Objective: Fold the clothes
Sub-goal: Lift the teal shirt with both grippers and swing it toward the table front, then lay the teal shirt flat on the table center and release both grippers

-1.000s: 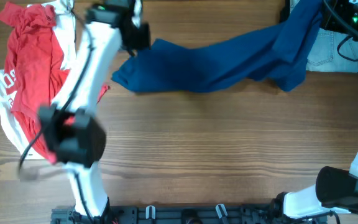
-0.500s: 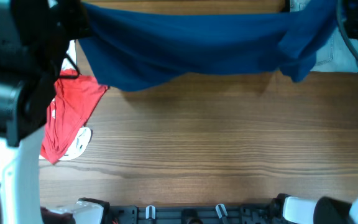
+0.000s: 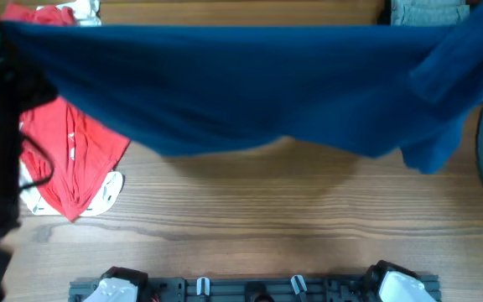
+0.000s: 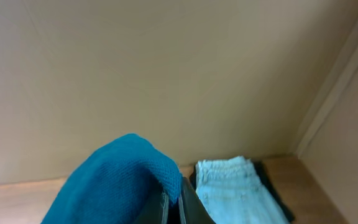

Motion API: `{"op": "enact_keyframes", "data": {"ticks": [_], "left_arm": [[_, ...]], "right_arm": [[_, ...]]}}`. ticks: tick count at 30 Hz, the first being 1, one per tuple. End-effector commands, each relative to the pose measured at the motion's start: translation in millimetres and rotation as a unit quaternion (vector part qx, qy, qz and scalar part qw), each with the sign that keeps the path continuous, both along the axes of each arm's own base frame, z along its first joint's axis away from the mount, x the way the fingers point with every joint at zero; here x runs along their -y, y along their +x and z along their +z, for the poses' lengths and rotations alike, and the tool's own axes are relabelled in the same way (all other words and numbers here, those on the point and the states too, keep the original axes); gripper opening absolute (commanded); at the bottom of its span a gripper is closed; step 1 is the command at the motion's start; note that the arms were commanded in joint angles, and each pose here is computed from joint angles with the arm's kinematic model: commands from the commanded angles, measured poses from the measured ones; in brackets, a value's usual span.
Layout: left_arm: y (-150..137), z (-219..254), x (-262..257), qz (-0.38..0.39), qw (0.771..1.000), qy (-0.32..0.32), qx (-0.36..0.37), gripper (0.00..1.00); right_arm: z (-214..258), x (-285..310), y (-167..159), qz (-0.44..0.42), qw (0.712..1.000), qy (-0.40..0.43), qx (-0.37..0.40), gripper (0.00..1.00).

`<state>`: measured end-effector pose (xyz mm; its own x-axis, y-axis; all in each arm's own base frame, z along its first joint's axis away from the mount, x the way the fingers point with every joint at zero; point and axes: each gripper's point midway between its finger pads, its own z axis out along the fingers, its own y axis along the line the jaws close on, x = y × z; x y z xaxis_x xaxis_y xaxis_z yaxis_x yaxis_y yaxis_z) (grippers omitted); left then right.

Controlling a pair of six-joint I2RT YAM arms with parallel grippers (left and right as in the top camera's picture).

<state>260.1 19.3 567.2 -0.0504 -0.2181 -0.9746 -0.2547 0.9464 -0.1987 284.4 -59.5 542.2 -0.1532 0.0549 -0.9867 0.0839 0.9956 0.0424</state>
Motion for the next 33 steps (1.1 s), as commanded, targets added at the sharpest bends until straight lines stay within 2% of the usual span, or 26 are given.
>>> {"op": "enact_keyframes", "data": {"ticks": [1,9,12,15,18,24,28,33], "left_arm": [[-40.5,17.6,-12.5,0.009,0.999,-0.014,0.043,0.04],[-83.9,24.7,-16.0,-0.010,0.997,-0.030,0.072,0.04],[-88.7,25.6,-21.6,0.004,0.997,-0.030,0.076,0.04],[-83.4,20.8,-30.9,0.038,0.997,-0.026,0.064,0.04],[-63.0,7.0,-32.3,0.058,0.998,-0.015,0.027,0.04],[9.5,-52.8,-24.3,0.094,0.990,-0.007,-0.102,0.04],[59.4,-103.2,-15.3,0.107,0.976,0.002,-0.192,0.04],[116.2,-182.0,-17.5,0.140,0.943,-0.021,-0.301,0.04]], "right_arm": [[32.6,-6.2,-43.1,-0.024,0.998,-0.035,0.057,0.04],[67.2,-31.4,-102.5,-0.026,0.990,-0.063,0.123,0.04],[76.5,-32.5,-110.1,-0.032,0.988,-0.069,0.137,0.04],[74.2,-27.0,-101.0,-0.037,0.989,-0.066,0.129,0.04],[52.3,-15.1,-68.9,-0.030,0.995,-0.045,0.079,0.04],[-27.8,8.6,11.7,0.007,0.997,0.011,-0.076,0.04],[-91.3,16.5,63.5,0.057,0.981,0.049,-0.176,0.04],[-169.0,15.2,120.2,0.120,0.951,0.088,-0.272,0.04]]}}
